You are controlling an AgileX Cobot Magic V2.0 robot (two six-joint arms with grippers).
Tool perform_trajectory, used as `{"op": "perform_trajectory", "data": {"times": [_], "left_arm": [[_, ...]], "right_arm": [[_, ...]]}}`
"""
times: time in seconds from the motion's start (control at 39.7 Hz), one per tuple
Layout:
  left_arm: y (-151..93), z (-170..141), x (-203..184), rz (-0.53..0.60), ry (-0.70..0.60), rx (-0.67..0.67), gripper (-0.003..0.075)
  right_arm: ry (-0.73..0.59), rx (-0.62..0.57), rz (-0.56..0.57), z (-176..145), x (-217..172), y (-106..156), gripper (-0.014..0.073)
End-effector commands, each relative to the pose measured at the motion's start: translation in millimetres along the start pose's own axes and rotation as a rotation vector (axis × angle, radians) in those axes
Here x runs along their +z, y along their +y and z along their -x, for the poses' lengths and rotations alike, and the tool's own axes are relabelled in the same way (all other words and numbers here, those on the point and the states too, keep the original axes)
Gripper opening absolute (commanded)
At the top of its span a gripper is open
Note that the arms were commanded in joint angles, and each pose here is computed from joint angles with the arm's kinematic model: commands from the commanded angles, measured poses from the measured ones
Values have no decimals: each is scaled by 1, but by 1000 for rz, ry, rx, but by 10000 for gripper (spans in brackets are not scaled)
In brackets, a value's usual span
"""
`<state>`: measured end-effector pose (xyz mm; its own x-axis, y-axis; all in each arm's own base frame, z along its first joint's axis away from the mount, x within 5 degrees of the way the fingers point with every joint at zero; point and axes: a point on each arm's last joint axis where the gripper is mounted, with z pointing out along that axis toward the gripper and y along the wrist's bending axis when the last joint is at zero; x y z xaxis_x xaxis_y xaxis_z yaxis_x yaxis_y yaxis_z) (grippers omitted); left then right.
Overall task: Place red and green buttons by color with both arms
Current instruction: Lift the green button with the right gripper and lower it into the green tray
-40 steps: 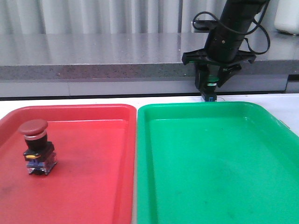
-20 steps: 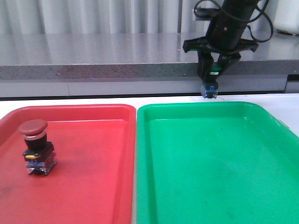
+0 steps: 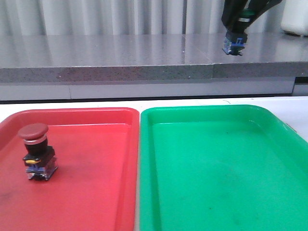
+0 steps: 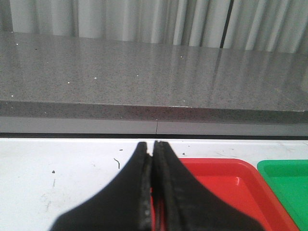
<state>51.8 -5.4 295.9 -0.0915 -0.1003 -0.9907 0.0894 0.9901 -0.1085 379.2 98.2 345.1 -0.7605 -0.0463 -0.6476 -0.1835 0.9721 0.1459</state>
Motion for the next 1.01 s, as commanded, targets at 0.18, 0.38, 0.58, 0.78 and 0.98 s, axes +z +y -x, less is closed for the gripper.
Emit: {"op": "perform_trajectory", "data": {"times": [0.18, 0.38, 0.58, 0.78, 0.98], "left_arm": [[-1, 15, -2, -7, -99, -8, -20], [-1, 15, -2, -7, -99, -8, -20], [-1, 15, -2, -7, -99, -8, -20], [-1, 15, -2, -7, -99, -8, -20], [-1, 15, -2, -7, -99, -8, -20]], "right_arm": [[-51, 4, 96, -72, -27, 30, 147], [54, 25, 105, -117, 0, 40, 147], [83, 53, 88, -127, 20, 37, 147], [129, 42, 66, -134, 43, 35, 147], [154, 24, 53, -137, 47, 34, 147]]}}
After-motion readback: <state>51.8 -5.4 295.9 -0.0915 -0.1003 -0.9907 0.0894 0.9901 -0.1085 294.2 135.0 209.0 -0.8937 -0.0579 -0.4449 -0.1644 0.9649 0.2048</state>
